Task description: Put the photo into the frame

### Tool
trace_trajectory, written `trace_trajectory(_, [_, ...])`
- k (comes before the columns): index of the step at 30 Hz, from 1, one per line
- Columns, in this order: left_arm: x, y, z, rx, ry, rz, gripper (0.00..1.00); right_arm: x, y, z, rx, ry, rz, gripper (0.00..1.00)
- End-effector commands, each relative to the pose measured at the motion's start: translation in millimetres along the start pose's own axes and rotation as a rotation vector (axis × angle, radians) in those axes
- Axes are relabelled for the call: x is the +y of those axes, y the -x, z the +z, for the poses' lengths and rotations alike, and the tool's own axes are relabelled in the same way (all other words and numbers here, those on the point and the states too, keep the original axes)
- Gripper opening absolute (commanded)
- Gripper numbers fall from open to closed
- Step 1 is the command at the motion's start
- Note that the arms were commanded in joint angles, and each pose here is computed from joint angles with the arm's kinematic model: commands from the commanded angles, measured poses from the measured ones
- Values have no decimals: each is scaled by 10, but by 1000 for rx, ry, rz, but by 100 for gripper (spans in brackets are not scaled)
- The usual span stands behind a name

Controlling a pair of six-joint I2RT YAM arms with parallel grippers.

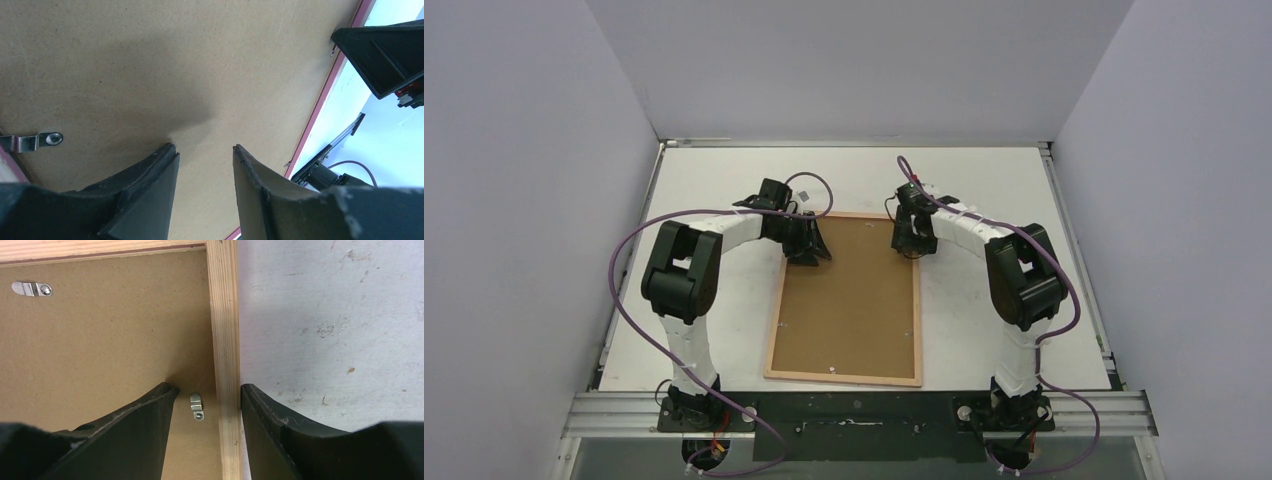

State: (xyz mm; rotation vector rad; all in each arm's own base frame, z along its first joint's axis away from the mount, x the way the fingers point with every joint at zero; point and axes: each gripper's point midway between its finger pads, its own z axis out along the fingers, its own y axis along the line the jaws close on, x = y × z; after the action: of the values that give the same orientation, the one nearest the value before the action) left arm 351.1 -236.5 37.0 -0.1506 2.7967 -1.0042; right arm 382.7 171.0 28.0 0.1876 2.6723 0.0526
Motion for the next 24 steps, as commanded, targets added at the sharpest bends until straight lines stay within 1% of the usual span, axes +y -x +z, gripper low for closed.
trace_trajectory(1, [91, 1, 41, 14, 43, 3, 43, 12, -56, 10, 9, 24, 7, 51])
trace_trajectory(7, [95, 1, 43, 15, 46, 0, 42, -37, -107, -14, 23, 12, 13, 48])
trace_trajectory(11, [103, -3, 46, 17, 50, -1, 42, -53, -114, -82, 15, 19, 17, 53])
trace_trajectory(17, [112, -4, 62, 20, 50, -7, 42, -70, -127, -131, 16, 23, 15, 54])
trace_trajectory(20, [116, -7, 65, 22, 51, -9, 42, -83, -151, -135, 20, 22, 14, 53])
trace_trajectory(24, [114, -9, 66, 22, 50, -11, 42, -115, -168, -141, 21, 14, 19, 49])
